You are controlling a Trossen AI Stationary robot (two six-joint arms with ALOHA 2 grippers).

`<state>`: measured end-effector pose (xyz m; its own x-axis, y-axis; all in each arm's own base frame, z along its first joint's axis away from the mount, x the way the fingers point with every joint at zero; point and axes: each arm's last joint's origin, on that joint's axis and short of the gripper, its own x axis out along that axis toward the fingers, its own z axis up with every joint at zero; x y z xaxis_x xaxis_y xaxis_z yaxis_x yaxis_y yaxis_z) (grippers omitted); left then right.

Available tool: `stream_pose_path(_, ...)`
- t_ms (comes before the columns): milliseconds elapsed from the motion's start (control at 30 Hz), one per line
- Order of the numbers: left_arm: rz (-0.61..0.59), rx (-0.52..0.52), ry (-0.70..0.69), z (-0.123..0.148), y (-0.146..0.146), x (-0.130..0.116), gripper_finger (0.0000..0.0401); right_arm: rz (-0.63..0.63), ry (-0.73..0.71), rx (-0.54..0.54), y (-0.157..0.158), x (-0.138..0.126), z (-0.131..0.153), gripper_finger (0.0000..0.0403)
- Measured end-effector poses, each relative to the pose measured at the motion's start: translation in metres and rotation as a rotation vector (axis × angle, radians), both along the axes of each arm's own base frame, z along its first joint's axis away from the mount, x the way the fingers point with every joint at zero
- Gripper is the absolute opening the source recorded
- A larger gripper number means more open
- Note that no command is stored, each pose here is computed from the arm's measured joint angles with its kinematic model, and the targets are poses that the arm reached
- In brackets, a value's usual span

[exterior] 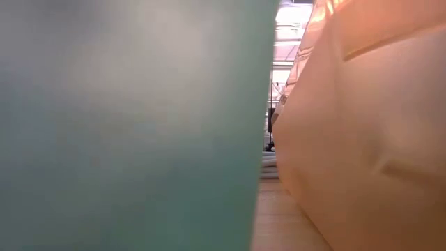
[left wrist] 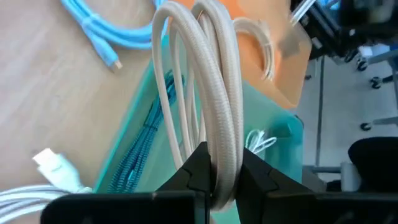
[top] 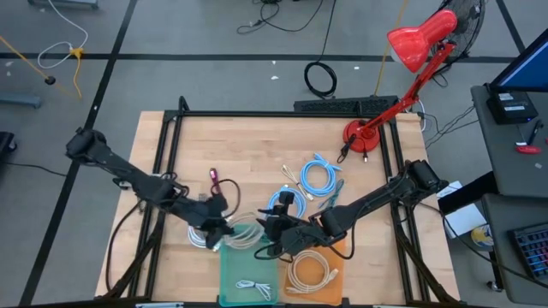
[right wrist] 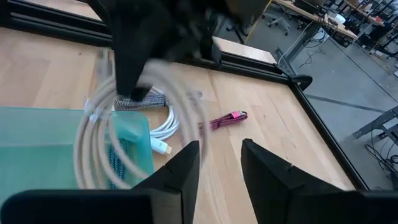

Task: Pick & Place USB Port
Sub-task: Put the gray video cable into the orange bin

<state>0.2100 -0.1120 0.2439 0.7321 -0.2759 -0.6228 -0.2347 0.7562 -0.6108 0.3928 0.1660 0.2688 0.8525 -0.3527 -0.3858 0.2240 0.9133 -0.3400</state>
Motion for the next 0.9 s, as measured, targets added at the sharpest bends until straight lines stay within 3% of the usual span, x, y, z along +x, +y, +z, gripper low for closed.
stream_pose_path(167,0.071,0.146,-0.136,0.023,0.001,-0.032,0.0037,-0.005,-0.017,0.014,0.000,0.001,0.001,0.0099)
stream_pose_path(367,0.239,0.481,-0.273,0.033,0.003,-0.062,0.0037,-0.043,-0.137,0.070,-0.004,0.008,0.011,0.0095)
stream_pose_path(733,0.430,0.957,-0.375,0.022,-0.017,-0.056,0.0037,-0.335,-0.464,0.098,-0.038,0.012,0.001,0.0097)
stream_pose_path(900,0.508,1.054,-0.401,0.014,-0.029,-0.047,0.0037,-0.389,-0.546,0.105,-0.058,0.010,-0.008,0.0104)
